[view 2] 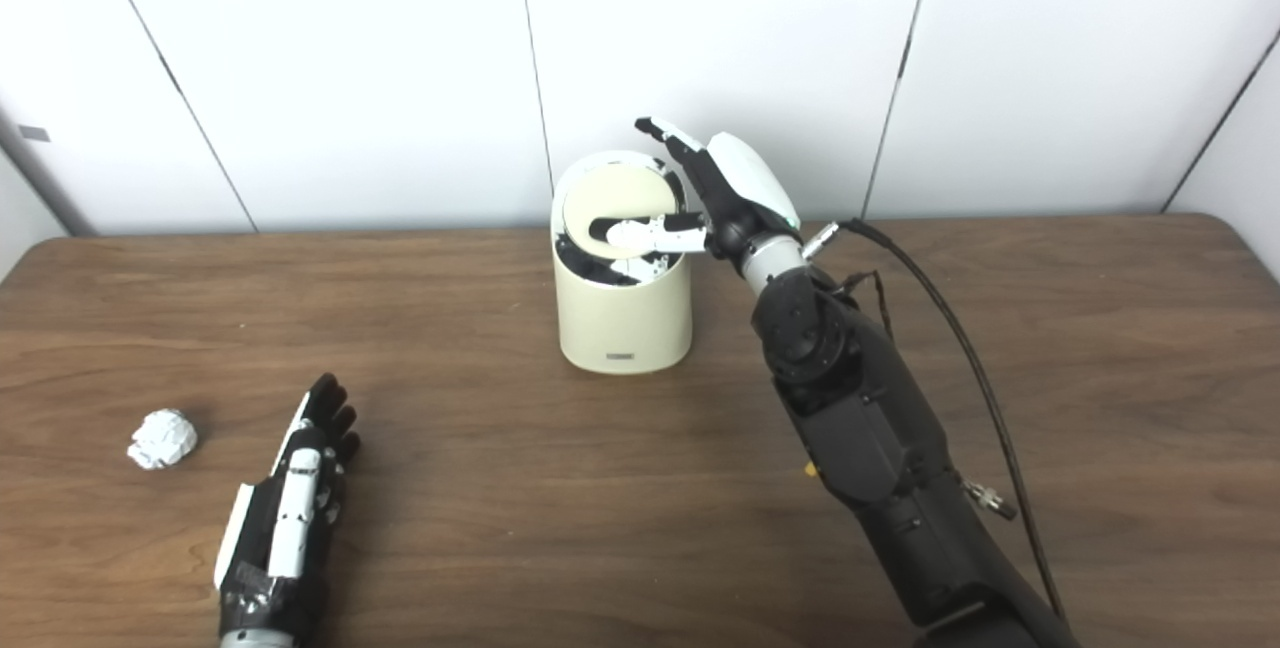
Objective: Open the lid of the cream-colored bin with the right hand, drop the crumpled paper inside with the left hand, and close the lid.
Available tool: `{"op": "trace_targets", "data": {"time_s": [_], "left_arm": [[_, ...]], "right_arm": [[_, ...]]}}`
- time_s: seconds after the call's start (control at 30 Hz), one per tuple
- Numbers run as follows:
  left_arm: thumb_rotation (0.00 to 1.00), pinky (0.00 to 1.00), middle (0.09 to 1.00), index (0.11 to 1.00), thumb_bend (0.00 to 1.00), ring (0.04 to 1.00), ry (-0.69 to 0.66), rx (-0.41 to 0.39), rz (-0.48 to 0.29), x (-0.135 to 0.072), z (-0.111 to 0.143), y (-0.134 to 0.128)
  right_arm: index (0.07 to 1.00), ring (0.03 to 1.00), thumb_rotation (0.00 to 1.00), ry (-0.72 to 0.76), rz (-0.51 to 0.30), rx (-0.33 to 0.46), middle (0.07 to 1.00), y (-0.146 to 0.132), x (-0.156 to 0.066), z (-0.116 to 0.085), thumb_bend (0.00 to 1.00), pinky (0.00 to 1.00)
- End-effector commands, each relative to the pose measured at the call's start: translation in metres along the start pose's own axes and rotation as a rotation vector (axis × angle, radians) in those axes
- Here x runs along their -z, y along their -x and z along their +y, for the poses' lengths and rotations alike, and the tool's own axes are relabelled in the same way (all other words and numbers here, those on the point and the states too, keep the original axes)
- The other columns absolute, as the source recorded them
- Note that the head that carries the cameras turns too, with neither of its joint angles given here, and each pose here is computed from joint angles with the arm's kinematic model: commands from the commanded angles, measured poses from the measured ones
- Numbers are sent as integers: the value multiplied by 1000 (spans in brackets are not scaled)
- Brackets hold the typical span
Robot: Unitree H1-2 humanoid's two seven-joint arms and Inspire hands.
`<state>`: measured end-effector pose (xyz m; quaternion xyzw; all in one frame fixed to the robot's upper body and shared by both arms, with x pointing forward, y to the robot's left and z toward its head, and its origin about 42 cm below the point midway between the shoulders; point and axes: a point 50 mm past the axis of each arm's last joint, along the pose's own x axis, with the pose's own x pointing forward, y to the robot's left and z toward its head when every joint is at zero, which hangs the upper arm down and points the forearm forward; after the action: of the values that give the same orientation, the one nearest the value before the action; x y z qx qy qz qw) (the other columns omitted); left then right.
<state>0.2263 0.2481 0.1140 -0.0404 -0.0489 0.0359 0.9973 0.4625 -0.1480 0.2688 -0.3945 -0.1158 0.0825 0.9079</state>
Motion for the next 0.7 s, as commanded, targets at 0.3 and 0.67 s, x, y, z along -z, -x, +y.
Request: {"op": "trace_targets", "data": {"time_s": [0.3, 0.67], "left_arm": [[882, 1000, 1000, 1000, 316, 1000, 6, 8, -10, -3, -2, 3], [871, 1000, 1000, 1000, 325, 1000, 8, 4, -14, -6, -3, 4]], "right_arm": [[905, 920, 363, 69, -65, 73, 926, -10, -16, -26, 643, 854], [907, 925, 336, 100, -49, 77, 928, -6, -11, -29, 644, 855]]}}
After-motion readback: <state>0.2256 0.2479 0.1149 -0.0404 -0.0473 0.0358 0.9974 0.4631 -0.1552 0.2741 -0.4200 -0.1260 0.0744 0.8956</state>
